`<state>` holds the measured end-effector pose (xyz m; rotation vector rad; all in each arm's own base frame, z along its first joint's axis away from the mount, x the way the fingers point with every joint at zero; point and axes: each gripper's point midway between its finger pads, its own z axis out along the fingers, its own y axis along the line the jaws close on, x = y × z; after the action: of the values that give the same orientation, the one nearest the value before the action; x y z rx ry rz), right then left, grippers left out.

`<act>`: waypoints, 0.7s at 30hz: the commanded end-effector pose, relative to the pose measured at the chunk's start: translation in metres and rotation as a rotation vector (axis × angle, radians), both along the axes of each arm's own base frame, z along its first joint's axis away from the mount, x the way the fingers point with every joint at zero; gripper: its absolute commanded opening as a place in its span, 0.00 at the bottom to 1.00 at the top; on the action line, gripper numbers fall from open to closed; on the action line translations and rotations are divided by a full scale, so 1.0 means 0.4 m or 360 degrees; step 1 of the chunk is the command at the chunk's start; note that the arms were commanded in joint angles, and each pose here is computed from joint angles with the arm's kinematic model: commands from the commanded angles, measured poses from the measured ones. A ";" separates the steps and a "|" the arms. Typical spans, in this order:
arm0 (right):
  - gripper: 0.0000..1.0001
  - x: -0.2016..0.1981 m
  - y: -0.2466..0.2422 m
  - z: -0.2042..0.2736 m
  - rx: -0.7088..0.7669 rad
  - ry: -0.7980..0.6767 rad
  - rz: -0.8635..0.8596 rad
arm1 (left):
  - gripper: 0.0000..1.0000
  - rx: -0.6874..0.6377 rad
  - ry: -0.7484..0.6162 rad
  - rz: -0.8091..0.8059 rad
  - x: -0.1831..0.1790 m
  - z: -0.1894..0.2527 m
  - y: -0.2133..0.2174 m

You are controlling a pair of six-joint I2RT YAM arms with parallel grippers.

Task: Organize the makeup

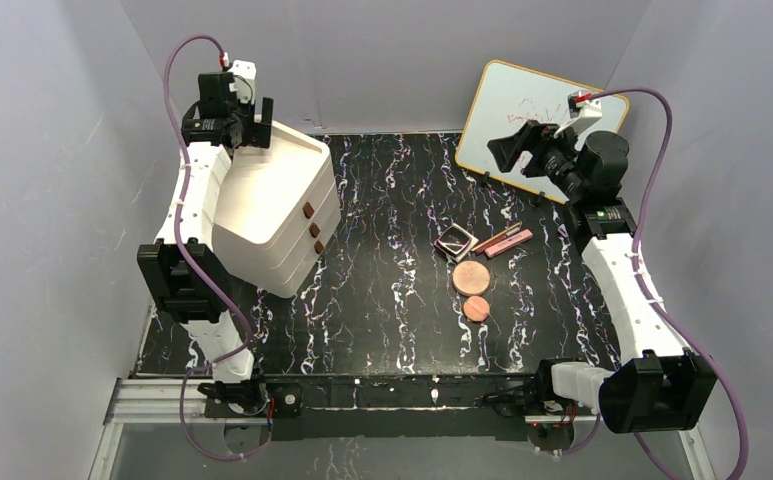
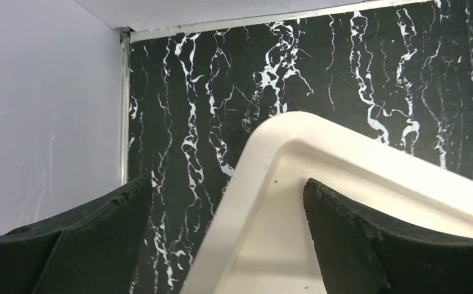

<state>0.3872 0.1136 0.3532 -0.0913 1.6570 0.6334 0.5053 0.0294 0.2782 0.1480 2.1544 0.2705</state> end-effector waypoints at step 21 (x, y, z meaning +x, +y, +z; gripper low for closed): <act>0.79 -0.129 0.737 -0.224 -0.0609 -0.0063 0.0848 | 0.35 -0.0358 -0.0042 -0.0080 -0.047 -0.013 0.049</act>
<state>0.3218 0.3637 0.2288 -0.7866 1.8758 0.7339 0.5002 0.0404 0.2656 0.1191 2.1385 0.0252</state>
